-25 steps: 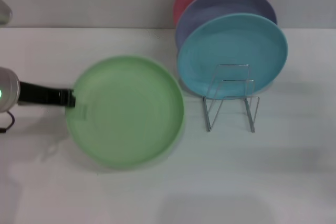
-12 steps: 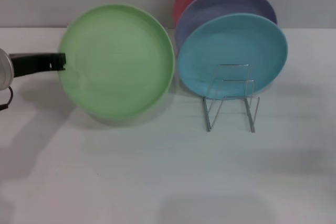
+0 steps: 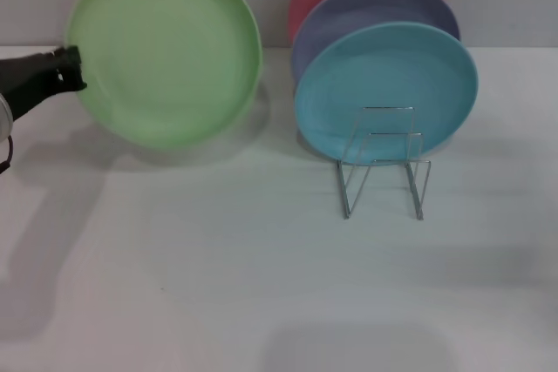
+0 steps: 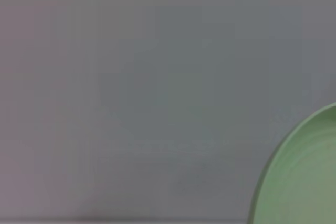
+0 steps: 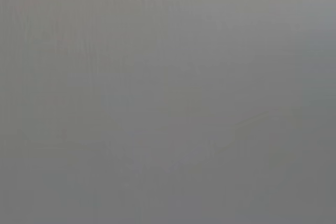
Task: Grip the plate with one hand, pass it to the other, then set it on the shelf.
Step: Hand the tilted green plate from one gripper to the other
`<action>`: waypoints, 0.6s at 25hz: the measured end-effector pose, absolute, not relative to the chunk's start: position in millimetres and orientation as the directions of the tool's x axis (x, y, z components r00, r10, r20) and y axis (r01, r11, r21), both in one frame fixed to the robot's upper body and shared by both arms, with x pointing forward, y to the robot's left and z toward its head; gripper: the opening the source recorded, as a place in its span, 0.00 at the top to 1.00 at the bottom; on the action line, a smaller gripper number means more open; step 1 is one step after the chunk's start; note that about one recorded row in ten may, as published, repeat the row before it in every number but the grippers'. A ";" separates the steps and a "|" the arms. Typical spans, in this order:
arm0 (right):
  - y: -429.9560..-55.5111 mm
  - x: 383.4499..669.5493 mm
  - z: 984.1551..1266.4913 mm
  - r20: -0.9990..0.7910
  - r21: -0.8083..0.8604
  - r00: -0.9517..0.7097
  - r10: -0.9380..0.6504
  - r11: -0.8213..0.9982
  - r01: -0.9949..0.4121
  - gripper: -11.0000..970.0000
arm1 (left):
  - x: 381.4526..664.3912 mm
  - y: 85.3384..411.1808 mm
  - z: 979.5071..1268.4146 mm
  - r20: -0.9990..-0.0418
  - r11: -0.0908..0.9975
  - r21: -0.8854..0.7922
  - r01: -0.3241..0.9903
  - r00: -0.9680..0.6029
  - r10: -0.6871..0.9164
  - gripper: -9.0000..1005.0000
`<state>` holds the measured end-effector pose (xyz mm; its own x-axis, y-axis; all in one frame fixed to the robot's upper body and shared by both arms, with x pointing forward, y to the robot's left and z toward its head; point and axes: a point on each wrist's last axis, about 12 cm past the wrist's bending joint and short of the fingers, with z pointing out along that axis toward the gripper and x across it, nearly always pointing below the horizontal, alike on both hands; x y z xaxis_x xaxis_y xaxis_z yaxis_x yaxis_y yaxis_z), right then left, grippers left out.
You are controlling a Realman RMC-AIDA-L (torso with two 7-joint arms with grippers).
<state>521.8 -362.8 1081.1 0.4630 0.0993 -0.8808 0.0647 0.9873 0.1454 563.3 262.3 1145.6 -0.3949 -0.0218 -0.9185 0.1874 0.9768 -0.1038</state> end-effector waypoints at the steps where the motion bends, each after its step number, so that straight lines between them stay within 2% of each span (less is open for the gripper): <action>1: -363.0 522.1 1081.2 -0.881 0.145 0.463 0.099 0.987 0.065 0.22 | 562.7 262.6 1141.1 -0.935 0.980 -0.091 0.175 -0.354 -0.023 0.96; 11: -361.2 524.5 1082.7 -0.880 0.139 0.464 0.100 0.989 0.051 0.22 | 546.7 247.6 1096.9 -0.998 0.992 -0.018 0.124 -0.063 -0.010 0.95; 15: -360.6 524.6 1082.6 -0.881 0.138 0.463 0.100 0.989 0.048 0.22 | 539.2 244.1 1085.3 -0.998 0.991 -0.052 0.125 -0.027 -0.049 0.95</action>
